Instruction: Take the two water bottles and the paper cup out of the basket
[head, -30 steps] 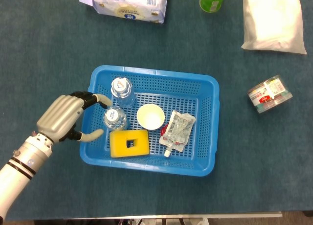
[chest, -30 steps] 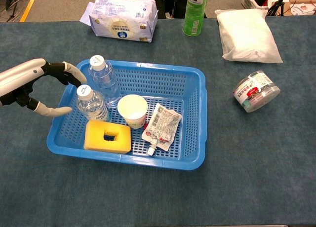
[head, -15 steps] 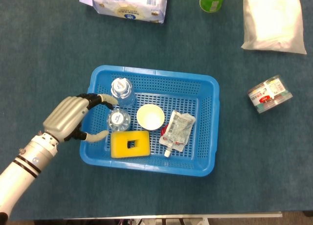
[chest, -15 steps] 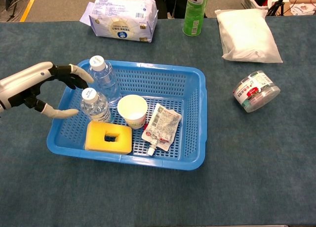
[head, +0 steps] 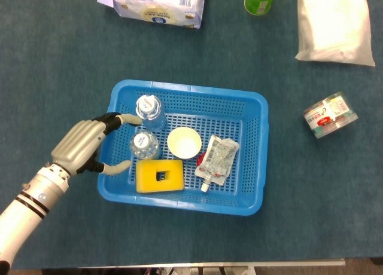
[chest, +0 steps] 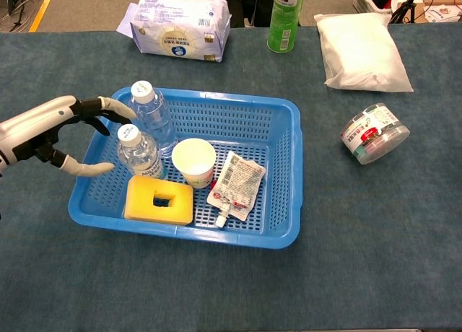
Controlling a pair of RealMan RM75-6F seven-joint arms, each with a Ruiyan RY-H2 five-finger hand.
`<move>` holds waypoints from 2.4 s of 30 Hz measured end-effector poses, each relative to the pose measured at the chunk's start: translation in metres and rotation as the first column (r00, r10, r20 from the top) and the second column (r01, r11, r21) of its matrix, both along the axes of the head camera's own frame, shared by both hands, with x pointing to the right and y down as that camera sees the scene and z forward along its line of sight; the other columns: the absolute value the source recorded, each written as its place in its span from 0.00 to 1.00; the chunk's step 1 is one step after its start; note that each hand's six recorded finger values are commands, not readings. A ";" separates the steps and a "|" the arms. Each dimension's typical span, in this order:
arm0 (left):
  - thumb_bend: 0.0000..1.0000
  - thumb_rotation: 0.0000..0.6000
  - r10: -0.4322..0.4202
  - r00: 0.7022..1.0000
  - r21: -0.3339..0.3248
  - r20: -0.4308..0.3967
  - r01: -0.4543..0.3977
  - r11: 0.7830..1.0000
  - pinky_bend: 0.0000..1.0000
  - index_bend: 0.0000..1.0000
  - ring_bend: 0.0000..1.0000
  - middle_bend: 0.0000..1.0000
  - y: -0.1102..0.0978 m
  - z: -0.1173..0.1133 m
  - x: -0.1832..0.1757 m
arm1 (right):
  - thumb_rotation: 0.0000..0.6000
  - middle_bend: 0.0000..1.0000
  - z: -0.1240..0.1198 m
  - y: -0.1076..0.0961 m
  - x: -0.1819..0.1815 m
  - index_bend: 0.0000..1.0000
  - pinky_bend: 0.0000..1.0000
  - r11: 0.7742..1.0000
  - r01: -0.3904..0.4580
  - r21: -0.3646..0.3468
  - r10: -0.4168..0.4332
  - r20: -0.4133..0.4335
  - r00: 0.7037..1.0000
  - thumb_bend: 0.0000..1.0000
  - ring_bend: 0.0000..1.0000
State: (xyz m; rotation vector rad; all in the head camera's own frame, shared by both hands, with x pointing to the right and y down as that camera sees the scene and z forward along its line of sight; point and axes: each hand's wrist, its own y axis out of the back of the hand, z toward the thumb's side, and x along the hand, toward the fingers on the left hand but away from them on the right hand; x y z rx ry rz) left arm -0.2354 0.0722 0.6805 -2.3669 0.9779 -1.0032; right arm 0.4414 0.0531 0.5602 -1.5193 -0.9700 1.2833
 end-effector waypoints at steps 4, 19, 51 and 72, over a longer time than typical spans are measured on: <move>0.23 1.00 -0.015 1.000 -0.014 -0.020 0.015 1.000 0.29 0.18 0.18 0.23 0.001 0.001 -0.001 | 1.00 0.41 -0.001 0.000 0.000 0.34 0.41 1.000 -0.003 0.001 0.003 -0.003 1.000 0.12 0.35; 0.23 1.00 -0.009 0.995 -0.060 -0.097 0.004 0.998 0.29 0.21 0.20 0.26 0.006 0.008 0.017 | 1.00 0.41 0.000 -0.001 0.001 0.34 0.41 1.000 -0.011 -0.002 0.011 -0.006 1.000 0.12 0.35; 0.23 1.00 -0.016 0.996 -0.038 -0.083 0.013 0.999 0.54 0.46 0.44 0.46 -0.003 0.032 0.030 | 1.00 0.41 -0.003 -0.001 0.003 0.34 0.41 1.000 -0.027 0.006 0.027 -0.004 1.000 0.12 0.35; 0.23 1.00 -0.027 0.991 -0.003 -0.131 0.027 1.000 0.58 0.51 0.47 0.50 -0.018 -0.022 0.017 | 1.00 0.41 0.000 -0.005 -0.001 0.34 0.41 1.000 -0.024 0.012 0.024 0.003 1.000 0.12 0.35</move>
